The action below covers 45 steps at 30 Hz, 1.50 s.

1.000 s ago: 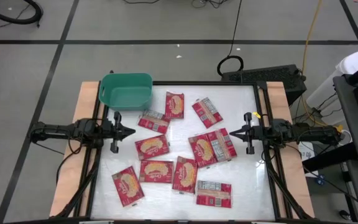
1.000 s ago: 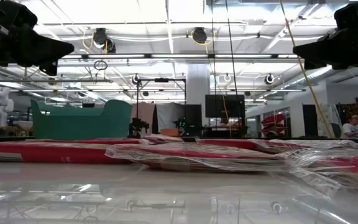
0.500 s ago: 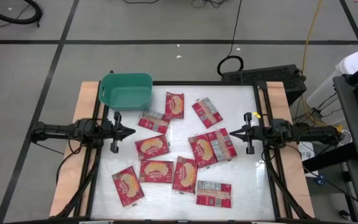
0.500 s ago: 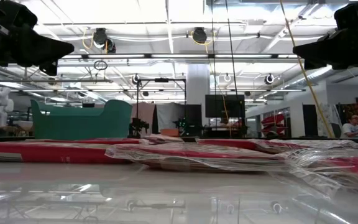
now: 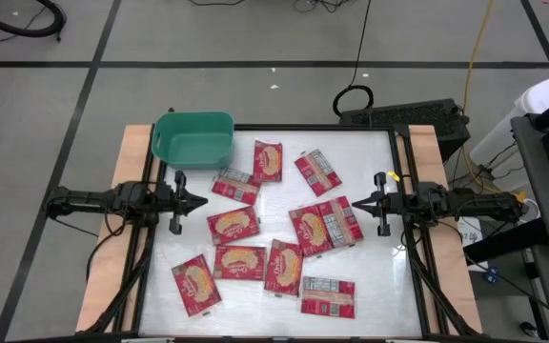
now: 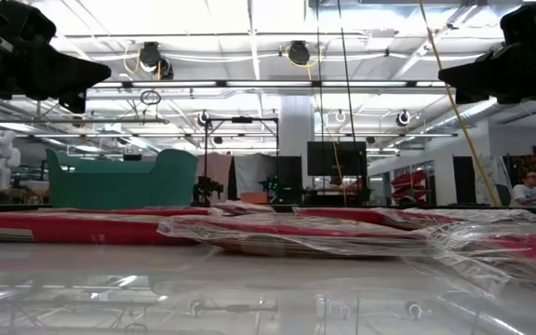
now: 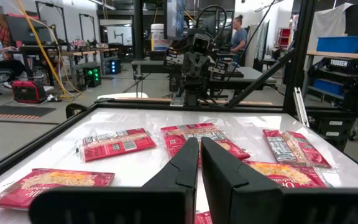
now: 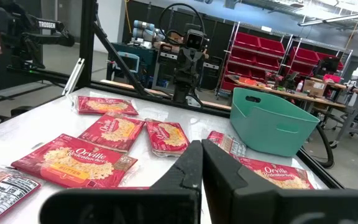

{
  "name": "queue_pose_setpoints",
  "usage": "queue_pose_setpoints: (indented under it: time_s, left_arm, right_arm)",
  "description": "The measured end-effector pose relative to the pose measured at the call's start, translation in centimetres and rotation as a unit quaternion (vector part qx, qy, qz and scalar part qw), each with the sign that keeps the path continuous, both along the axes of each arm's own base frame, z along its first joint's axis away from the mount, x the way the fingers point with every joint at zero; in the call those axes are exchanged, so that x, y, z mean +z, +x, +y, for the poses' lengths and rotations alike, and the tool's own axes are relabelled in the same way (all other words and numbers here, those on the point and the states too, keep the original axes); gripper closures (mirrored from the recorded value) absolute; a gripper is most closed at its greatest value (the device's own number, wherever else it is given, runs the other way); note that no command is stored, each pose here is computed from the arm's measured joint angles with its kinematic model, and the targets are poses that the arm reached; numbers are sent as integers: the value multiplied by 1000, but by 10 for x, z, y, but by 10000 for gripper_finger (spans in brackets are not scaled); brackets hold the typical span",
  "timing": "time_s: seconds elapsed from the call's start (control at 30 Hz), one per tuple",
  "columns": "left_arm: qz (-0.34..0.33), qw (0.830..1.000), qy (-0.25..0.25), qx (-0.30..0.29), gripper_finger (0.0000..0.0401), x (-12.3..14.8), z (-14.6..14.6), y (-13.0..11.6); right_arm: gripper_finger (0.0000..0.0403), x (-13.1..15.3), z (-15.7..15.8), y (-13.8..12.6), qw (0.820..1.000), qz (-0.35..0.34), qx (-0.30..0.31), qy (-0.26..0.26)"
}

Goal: Sort popcorn bags into baskets

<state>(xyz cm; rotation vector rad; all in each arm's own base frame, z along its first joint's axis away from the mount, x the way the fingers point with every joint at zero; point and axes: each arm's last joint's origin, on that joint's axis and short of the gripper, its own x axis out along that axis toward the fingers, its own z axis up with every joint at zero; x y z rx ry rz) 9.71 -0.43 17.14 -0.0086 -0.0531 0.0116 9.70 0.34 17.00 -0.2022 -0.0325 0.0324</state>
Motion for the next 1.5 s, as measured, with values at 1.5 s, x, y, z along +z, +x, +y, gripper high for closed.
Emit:
queue_pose_setpoints:
  time_s: [1.5]
  left_arm:
    - [-94,994,-56,14,377,18,1,-2]
  right_arm:
    - [403,0,0,0,1000,0,0,0]
